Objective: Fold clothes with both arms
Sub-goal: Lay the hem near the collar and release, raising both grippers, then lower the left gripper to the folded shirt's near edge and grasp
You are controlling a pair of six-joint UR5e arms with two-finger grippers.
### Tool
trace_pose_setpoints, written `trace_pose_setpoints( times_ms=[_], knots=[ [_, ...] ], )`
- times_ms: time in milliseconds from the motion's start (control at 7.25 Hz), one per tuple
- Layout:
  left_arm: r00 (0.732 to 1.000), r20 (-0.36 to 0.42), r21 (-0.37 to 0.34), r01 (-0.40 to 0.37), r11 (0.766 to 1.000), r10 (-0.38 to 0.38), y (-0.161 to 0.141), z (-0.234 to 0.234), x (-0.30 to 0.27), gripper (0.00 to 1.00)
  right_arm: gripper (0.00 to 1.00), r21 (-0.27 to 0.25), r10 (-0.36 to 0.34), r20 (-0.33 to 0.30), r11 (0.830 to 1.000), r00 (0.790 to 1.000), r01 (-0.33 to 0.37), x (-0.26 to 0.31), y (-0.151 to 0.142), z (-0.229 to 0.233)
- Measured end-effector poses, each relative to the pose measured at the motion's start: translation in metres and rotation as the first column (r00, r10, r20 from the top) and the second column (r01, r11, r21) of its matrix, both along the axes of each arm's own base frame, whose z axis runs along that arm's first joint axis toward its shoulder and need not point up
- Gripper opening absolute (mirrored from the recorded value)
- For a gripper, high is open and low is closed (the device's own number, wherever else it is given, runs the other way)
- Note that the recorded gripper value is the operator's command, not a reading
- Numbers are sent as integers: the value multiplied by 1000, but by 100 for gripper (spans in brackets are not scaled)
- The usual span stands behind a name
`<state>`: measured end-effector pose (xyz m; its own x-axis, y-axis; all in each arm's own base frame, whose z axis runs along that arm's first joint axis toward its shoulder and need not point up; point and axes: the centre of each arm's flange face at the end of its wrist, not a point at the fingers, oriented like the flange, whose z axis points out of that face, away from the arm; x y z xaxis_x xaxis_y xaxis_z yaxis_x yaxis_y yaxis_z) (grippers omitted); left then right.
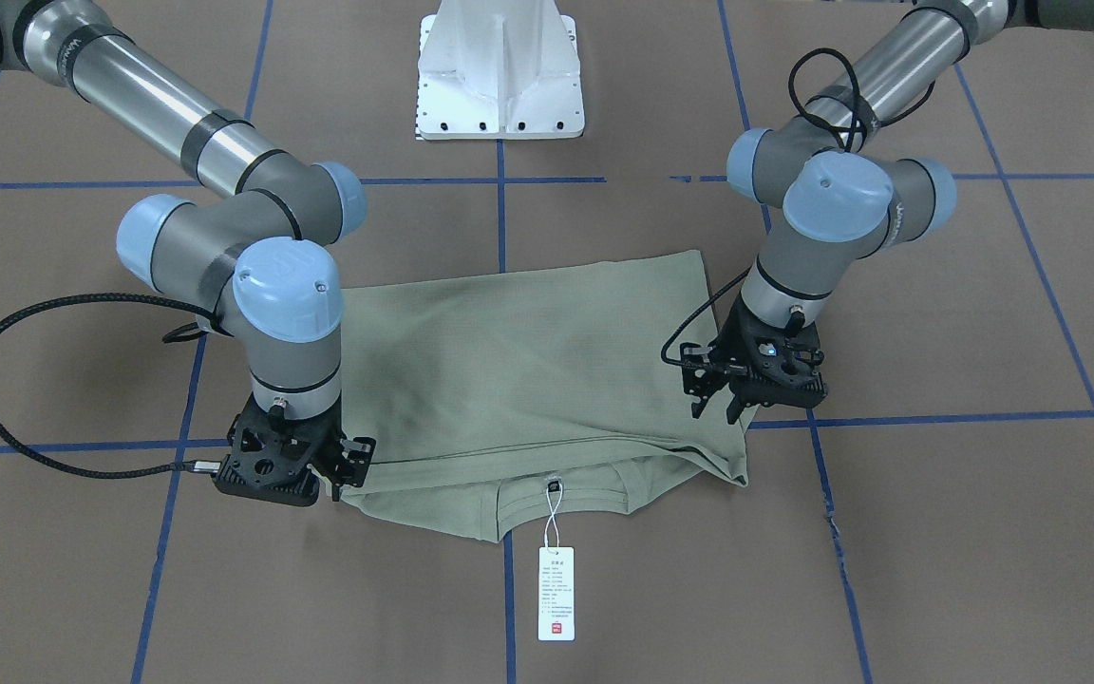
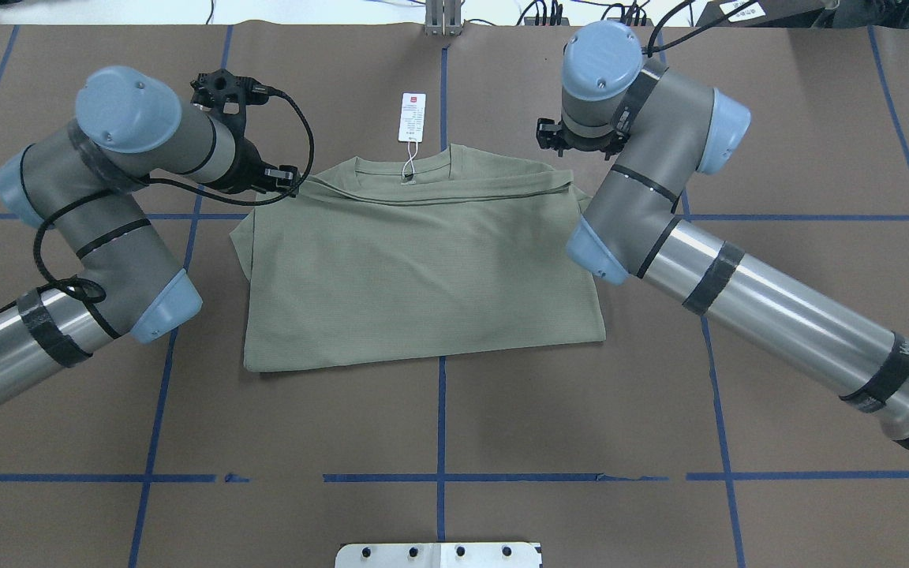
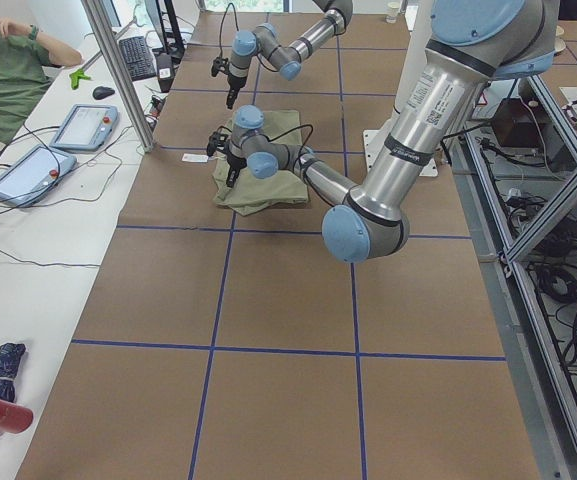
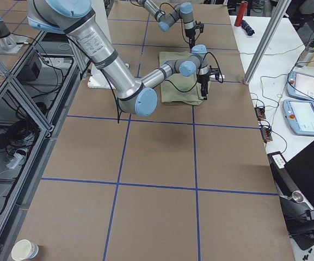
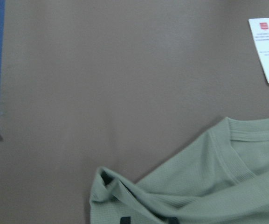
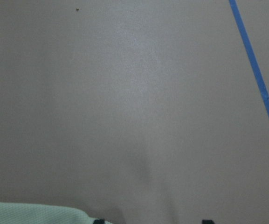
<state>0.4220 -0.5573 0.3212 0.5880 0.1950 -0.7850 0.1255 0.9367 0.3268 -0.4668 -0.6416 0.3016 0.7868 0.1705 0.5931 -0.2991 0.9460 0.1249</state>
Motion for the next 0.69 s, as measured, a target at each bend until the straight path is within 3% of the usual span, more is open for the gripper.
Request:
trace_pose_setpoints(
  times_ms=[276, 552, 690],
  knots=[
    [995, -98, -38, -28, 999, 25, 56, -16, -20, 100, 100, 8, -111, 52, 994, 992, 111, 52, -29, -1],
    [984, -178, -141, 4, 990, -29, 124, -17, -14, 77, 100, 20, -145, 77, 989, 986, 144, 74, -39, 1],
    [973, -219, -191, 29, 981, -71, 148, -3, -12, 75, 100, 23, -148, 82, 989, 986, 147, 77, -40, 3]
  ],
)
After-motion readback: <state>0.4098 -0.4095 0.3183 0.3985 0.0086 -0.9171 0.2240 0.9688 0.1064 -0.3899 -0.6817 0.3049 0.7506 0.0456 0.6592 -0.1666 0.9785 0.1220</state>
